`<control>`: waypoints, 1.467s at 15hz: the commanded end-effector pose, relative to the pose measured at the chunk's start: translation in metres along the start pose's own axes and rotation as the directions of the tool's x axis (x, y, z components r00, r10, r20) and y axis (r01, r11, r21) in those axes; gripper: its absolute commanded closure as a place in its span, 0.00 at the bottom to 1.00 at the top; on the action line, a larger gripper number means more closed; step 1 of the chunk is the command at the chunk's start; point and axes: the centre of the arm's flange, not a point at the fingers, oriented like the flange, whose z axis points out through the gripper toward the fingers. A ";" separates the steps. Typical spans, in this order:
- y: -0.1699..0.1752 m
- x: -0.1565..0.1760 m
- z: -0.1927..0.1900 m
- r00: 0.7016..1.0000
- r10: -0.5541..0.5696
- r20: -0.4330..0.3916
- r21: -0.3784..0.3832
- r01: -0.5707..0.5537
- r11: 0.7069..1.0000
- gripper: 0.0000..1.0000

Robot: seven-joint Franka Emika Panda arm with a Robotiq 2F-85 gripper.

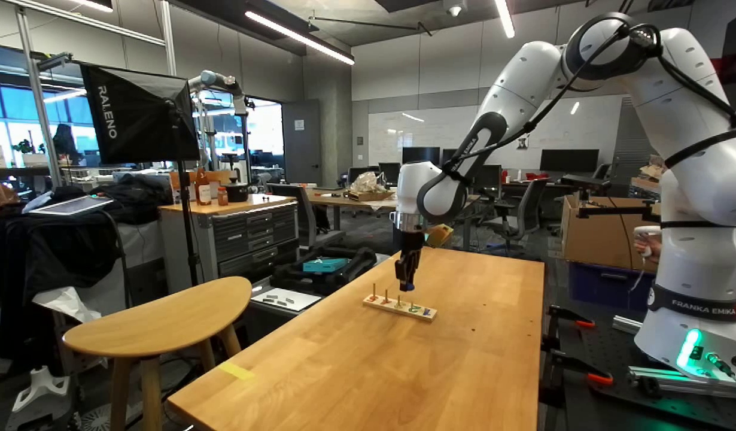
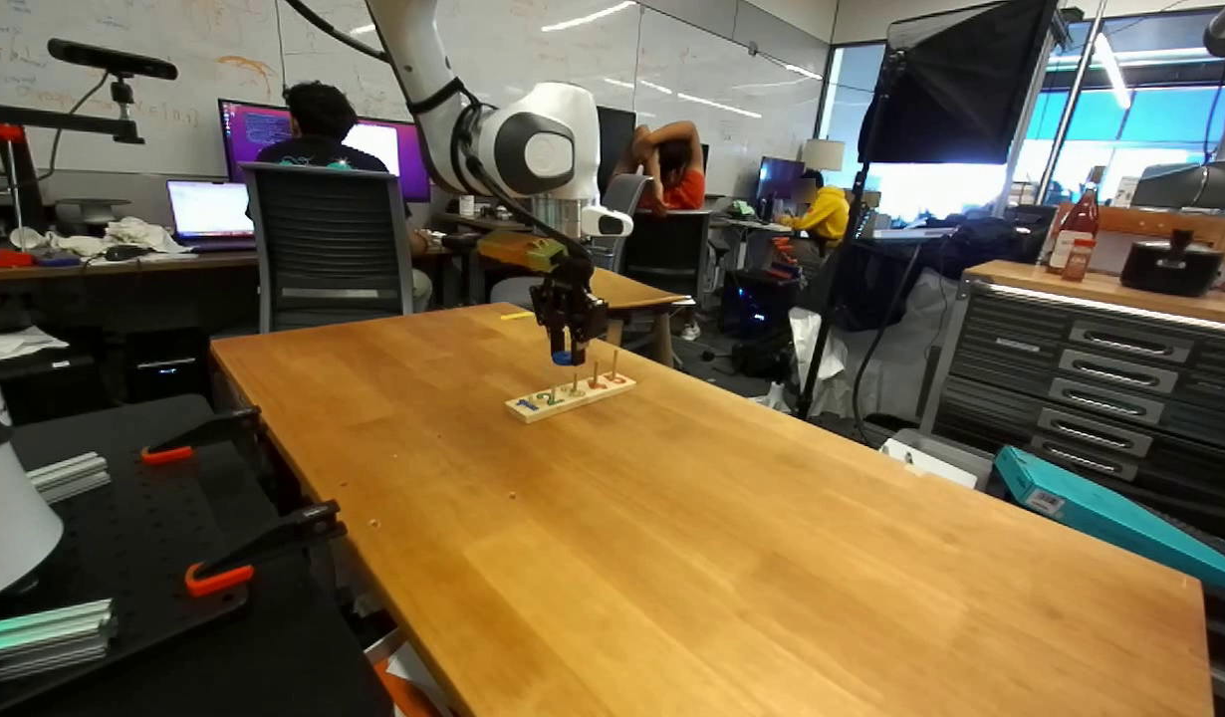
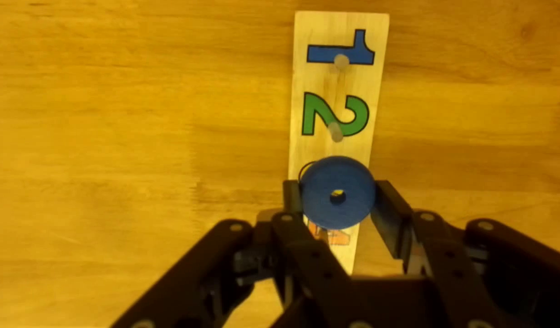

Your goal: Remove the blue ring from the wooden board

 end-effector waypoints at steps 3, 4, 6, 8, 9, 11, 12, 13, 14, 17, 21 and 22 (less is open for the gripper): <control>0.066 0.003 0.010 0.998 0.068 0.010 -0.081 -0.067 0.994 0.82; 0.078 0.000 0.019 0.997 0.075 0.019 -0.091 -0.073 0.993 0.82; 0.095 -0.008 0.039 0.995 0.089 0.039 -0.102 -0.085 0.991 0.82; 0.102 -0.016 0.059 0.994 0.094 0.058 -0.107 -0.088 0.990 0.82; 0.103 -0.020 0.066 0.993 0.095 0.065 -0.104 -0.088 0.991 0.82; 0.097 -0.022 0.070 0.992 0.092 0.088 -0.080 -0.085 0.993 0.32; 0.091 -0.022 0.066 0.992 0.084 0.090 -0.070 -0.078 0.995 0.31; 0.081 -0.021 0.053 0.994 0.068 0.085 -0.052 -0.064 0.997 0.26; 0.071 -0.019 0.040 0.995 0.051 0.083 -0.038 -0.048 0.998 0.17; 0.038 -0.020 -0.027 0.997 -0.017 0.077 0.023 0.015 1.000 0.00; 0.016 -0.022 -0.111 0.996 -0.047 0.071 0.047 0.044 0.998 0.00; 0.018 -0.027 -0.133 0.996 -0.044 0.078 0.038 0.041 0.998 0.00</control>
